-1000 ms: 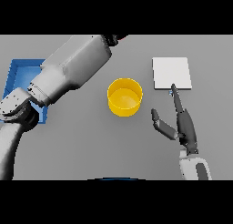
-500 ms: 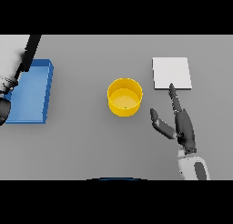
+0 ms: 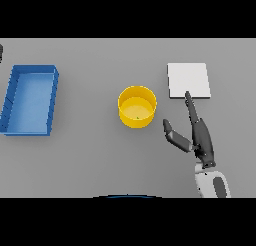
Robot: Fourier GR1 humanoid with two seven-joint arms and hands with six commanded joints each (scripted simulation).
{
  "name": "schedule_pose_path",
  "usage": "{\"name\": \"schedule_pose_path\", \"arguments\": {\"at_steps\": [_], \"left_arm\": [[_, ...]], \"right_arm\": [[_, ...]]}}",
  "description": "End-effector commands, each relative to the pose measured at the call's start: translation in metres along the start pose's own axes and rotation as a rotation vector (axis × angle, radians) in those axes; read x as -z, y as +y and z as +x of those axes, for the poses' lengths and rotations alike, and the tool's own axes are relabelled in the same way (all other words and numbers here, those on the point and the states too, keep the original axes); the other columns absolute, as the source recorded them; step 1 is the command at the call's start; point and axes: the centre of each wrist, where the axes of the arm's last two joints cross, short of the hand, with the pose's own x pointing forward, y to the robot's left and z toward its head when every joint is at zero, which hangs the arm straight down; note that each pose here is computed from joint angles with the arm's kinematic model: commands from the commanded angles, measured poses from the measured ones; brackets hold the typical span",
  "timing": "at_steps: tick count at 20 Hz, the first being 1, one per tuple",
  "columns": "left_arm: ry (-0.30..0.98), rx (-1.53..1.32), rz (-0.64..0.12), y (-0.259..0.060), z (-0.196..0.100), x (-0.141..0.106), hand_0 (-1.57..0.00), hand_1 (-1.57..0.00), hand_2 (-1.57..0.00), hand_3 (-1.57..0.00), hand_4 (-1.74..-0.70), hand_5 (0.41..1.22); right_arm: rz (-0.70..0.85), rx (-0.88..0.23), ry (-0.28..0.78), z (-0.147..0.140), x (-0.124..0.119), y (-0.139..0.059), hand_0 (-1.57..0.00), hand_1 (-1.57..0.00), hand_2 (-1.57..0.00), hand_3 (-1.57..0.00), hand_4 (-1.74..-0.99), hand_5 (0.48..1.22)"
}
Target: Pick up the red beaker and tilt it to pour out 1 green nut into yellow bowl. Pick up the yellow bowl and place it on the metallic measuring scale.
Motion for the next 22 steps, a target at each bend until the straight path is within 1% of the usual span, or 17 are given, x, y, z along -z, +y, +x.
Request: {"name": "schedule_pose_path", "arguments": {"at_steps": [1,2,3,5,6,7,8,9,10,12,15,19,21,22], "left_arm": [[0.045,-0.051,0.003,-0.006,-0.010,-0.002,-1.57,-1.57,-1.57,-1.47,-1.74,1.221],[0.076,-0.093,0.001,-0.012,-0.019,-0.004,-1.57,-1.57,-1.57,-1.47,-1.74,1.221],[0.080,-0.141,-0.004,-0.021,-0.030,-0.009,-1.57,-1.57,-1.57,-1.47,-1.74,1.221],[0.101,-0.189,0.000,-0.026,-0.039,-0.019,-1.57,-1.57,-1.57,-1.48,-1.74,1.221],[0.127,-0.202,0.004,-0.030,-0.042,-0.025,-1.57,-1.57,-1.57,-1.48,-1.74,1.221],[0.162,-0.233,0.003,-0.039,-0.050,-0.033,-1.57,-1.57,-1.57,-1.46,-1.74,1.221],[0.168,-0.259,0.000,-0.045,-0.054,-0.041,-1.57,-1.57,-1.57,-1.45,-1.74,1.221],[0.174,-0.275,-0.003,-0.053,-0.057,-0.048,-1.57,-1.57,-1.57,-1.44,-1.74,1.221],[0.173,-0.290,0.008,-0.056,-0.061,-0.054,-1.57,-1.57,-1.57,-1.44,-1.74,1.221],[0.201,-0.320,0.011,-0.067,-0.070,-0.064,-1.57,-1.57,-1.57,-1.45,-1.74,1.221],[0.202,-0.371,0.007,-0.081,-0.076,-0.077,-1.57,-1.57,-1.57,-1.51,-1.74,1.221],[0.254,-0.410,-0.024,-0.093,-0.080,-0.092,-1.57,-1.57,-1.57,-1.55,-1.74,1.123],[0.249,-0.387,-0.025,-0.096,-0.085,-0.099,-1.57,-1.57,-1.57,-1.56,-1.74,1.046],[0.240,-0.366,-0.025,-0.097,-0.087,-0.100,-1.57,-1.57,-1.57,-1.56,-1.71,0.991]], "right_arm": [[0.002,-0.003,0.002,0.000,0.000,0.003,0.00,0.00,0.00,0.00,-1.047,0.651],[-0.008,-0.020,0.002,0.001,0.002,0.001,0.00,0.00,0.00,0.00,-1.048,0.651],[-0.007,-0.034,0.001,0.001,-0.001,0.003,0.00,0.00,0.00,0.00,-1.052,0.648],[0.001,-0.055,-0.004,0.000,-0.003,-0.003,0.00,0.00,0.00,0.00,-1.046,0.649],[0.004,-0.044,-0.002,0.001,-0.003,-0.004,0.00,0.00,0.00,0.00,-1.041,0.650],[0.002,-0.047,0.004,0.002,-0.001,-0.005,0.00,0.00,0.00,0.00,-1.035,0.650],[0.008,-0.040,-0.003,0.002,-0.002,-0.004,0.00,0.00,0.00,0.00,-1.026,0.648],[0.001,-0.052,0.004,0.001,-0.005,-0.008,0.00,0.00,0.00,0.00,-1.020,0.645],[0.009,-0.045,0.016,-0.001,-0.003,-0.006,0.00,0.00,0.00,0.00,-1.018,0.645],[0.008,-0.028,0.006,-0.001,-0.003,-0.002,0.00,0.00,0.00,0.00,-1.015,0.646],[0.016,-0.020,-0.003,-0.005,-0.005,-0.005,0.00,0.00,0.00,0.00,-1.004,0.648],[0.009,-0.021,-0.011,-0.004,-0.006,-0.004,0.00,0.00,0.00,0.00,-1.010,0.650],[0.003,-0.021,-0.004,-0.004,-0.005,-0.007,0.00,0.00,0.00,0.00,-1.013,0.644],[0.009,-0.018,-0.001,-0.003,-0.005,-0.002,0.00,0.00,0.00,0.00,-1.017,0.638]]}}
